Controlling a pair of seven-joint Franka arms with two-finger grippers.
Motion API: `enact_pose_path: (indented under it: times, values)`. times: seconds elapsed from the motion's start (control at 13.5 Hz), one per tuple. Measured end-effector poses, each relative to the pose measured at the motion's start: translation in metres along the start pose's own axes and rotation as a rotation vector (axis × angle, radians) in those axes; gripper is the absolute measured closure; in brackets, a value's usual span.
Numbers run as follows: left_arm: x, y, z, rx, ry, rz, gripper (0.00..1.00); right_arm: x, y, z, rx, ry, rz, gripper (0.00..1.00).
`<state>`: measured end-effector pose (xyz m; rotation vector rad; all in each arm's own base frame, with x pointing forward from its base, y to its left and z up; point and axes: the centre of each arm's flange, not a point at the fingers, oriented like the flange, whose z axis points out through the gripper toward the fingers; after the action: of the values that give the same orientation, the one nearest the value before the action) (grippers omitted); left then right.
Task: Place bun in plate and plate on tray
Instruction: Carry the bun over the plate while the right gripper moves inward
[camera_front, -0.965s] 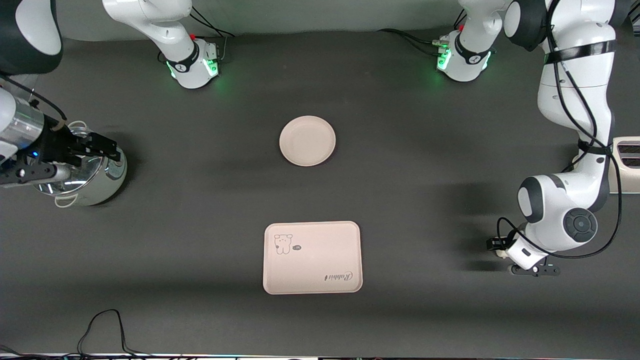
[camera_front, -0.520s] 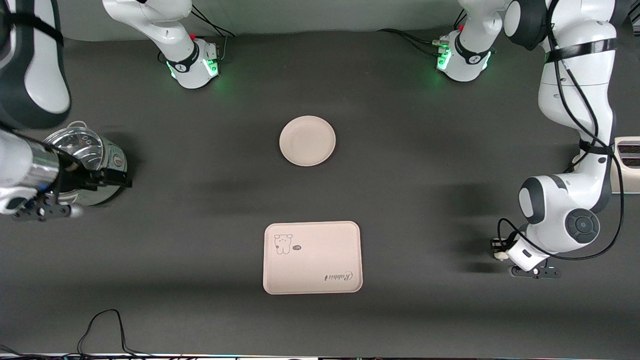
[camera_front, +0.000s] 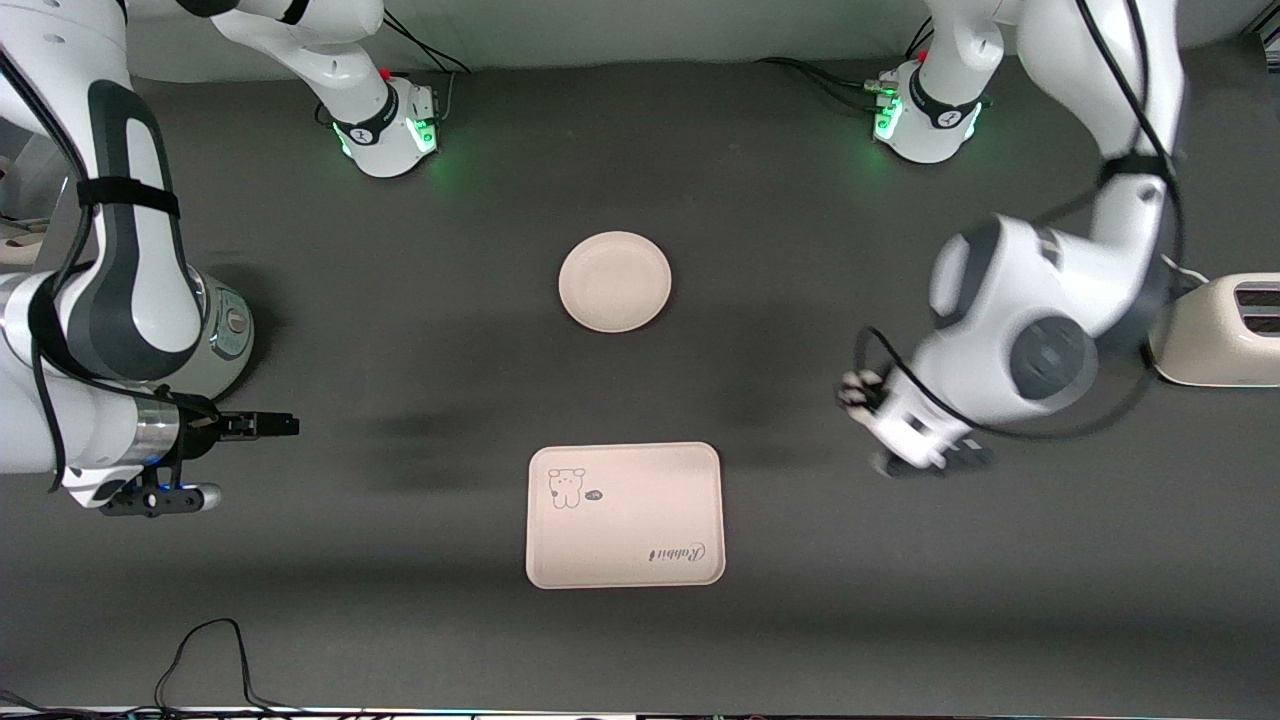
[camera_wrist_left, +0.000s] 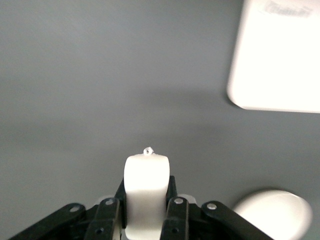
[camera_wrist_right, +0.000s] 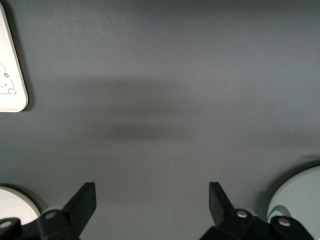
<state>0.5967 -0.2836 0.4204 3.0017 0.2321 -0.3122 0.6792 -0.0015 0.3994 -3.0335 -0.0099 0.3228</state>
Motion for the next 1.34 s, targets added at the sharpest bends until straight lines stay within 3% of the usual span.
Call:
enact_pose_path:
  times: [0.22,0.37,0.59,0.74,0.89,1.11,1.26,1.34]
  values:
    - [-0.099,0.11,0.024,0.007,-0.03,-0.1,0.68,0.009,-0.004,-0.01,-0.001,0.032,-0.008,0.0]
    - [-0.164,0.173,0.065,-0.006,-0.008,-0.154,0.67,0.013,-0.007,-0.015,-0.001,0.06,-0.013,0.0]
    - [-0.27,0.231,0.184,-0.07,0.054,-0.14,0.67,0.02,-0.008,-0.009,0.0,0.073,-0.016,0.0]
    - [-0.313,0.236,0.26,-0.051,0.086,-0.106,0.66,0.024,-0.016,-0.002,0.003,0.075,-0.027,0.0]
    - [-0.308,0.232,0.297,-0.03,0.127,-0.095,0.66,0.026,-0.027,0.004,0.002,0.069,-0.043,0.0]
    - [-0.284,0.223,0.306,-0.013,0.159,-0.102,0.66,0.028,-0.032,0.009,0.001,0.062,-0.049,0.0]
    - [-0.279,0.224,0.302,-0.019,0.167,-0.105,0.63,0.028,-0.032,0.011,0.001,0.059,-0.049,0.0]
    - [-0.279,0.225,0.301,-0.022,0.17,-0.102,0.56,0.028,-0.033,0.012,0.003,0.056,-0.05,0.0]
